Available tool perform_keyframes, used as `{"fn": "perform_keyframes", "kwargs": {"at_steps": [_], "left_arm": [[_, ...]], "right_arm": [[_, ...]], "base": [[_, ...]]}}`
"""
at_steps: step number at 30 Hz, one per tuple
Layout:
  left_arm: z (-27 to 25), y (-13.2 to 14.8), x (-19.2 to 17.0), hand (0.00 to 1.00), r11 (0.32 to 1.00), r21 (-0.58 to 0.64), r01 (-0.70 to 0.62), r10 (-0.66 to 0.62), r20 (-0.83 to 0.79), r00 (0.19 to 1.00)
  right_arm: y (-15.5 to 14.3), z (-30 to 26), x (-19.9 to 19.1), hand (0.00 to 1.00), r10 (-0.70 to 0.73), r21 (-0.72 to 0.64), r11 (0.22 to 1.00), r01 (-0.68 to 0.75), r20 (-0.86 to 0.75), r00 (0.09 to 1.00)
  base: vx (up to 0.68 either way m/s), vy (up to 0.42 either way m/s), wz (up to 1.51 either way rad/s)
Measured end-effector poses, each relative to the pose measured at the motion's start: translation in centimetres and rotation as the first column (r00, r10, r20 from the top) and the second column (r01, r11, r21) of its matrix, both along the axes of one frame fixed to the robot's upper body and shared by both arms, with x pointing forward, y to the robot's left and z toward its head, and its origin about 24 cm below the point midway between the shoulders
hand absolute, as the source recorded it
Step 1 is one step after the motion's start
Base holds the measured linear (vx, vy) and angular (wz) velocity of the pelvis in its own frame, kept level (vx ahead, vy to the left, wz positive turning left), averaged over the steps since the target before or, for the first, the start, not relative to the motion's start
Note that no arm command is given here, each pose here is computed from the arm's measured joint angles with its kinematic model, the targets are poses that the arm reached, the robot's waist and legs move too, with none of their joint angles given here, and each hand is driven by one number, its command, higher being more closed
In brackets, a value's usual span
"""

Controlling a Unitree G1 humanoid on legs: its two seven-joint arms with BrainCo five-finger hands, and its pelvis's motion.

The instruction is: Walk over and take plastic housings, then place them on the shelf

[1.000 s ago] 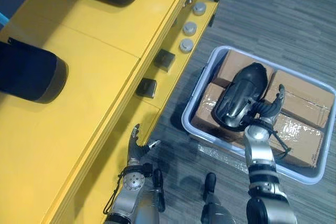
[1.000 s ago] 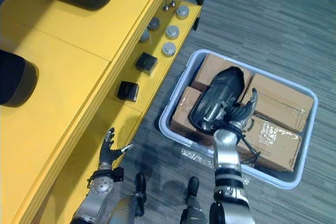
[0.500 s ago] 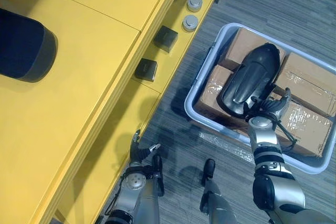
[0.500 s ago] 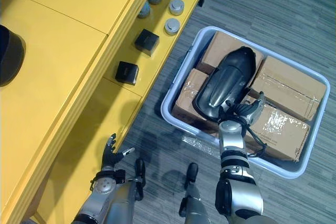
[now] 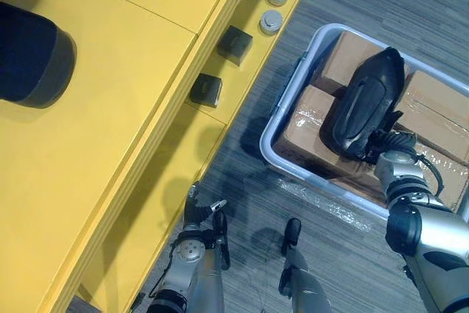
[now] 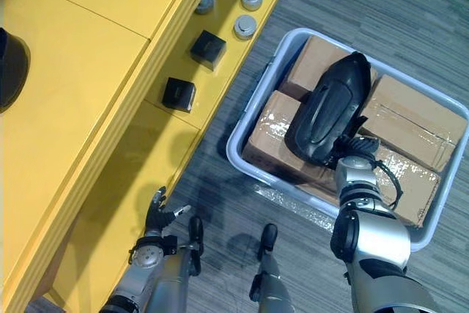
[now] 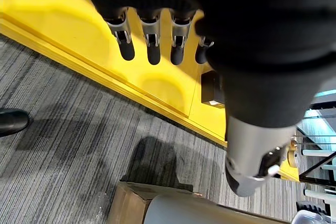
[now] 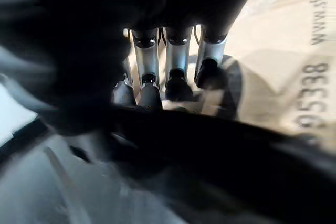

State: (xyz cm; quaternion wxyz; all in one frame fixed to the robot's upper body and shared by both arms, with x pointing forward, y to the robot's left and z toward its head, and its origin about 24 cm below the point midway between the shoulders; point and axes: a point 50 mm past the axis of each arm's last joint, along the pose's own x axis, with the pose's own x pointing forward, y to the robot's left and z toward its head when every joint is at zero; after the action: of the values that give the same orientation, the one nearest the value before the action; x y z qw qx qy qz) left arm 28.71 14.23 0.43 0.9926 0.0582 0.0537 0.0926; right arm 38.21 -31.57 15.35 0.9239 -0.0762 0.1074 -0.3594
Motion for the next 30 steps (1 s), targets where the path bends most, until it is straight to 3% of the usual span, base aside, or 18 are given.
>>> {"fn": "perform_keyframes", "kwargs": {"at_steps": [5,9,12,19,23,24,27,30], "left_arm": [[2.0,-0.4,0.3,0.0,1.0,-0.023,0.021,-0.019,0.085,0.996],[4.9,-0.8,0.8,0.0,0.997,-0.062,0.038,-0.025,0.206,0.978],[7.5,-1.0,1.5,0.0,0.996,-0.059,0.073,-0.052,0.304,0.951],[12.2,-2.9,3.8,0.0,0.955,-0.085,0.284,-0.223,0.426,0.877],[11.6,-4.9,5.3,0.0,0.906,-0.169,0.389,-0.31,0.362,0.879],[11.2,-5.3,5.9,0.0,0.891,-0.209,0.404,-0.326,0.326,0.887],[10.7,-6.3,6.9,0.0,0.868,-0.275,0.413,-0.346,0.262,0.901],[10.5,-6.8,7.1,0.0,0.868,-0.29,0.402,-0.34,0.242,0.909]], "right_arm": [[0.2,1.6,0.1,1.0,0.052,-0.274,0.96,-0.057,-0.027,0.998],[1.7,3.5,-0.6,1.0,0.132,-0.573,0.814,-0.095,0.024,0.991],[3.1,4.3,-1.8,1.0,0.185,-0.716,0.692,-0.095,0.049,0.981],[4.9,3.0,-3.4,1.0,0.264,-0.813,0.56,-0.16,-0.007,0.964],[6.3,2.7,-3.2,1.0,0.32,-0.837,0.504,-0.214,-0.049,0.946],[6.9,2.8,-3.2,0.0,0.343,-0.843,0.487,-0.227,-0.054,0.938],[7.8,2.6,-3.1,0.0,0.37,-0.856,0.451,-0.251,-0.077,0.926],[8.6,2.5,-2.4,0.0,0.385,-0.837,0.482,-0.26,-0.065,0.921]], "base": [[0.0,0.002,0.01],[0.02,-0.001,-0.09],[0.02,0.0,-0.16],[0.02,-0.005,-0.15],[0.07,-0.009,-0.09],[0.05,-0.007,-0.05],[0.04,-0.007,-0.03],[0.0,0.003,-0.01]]}}
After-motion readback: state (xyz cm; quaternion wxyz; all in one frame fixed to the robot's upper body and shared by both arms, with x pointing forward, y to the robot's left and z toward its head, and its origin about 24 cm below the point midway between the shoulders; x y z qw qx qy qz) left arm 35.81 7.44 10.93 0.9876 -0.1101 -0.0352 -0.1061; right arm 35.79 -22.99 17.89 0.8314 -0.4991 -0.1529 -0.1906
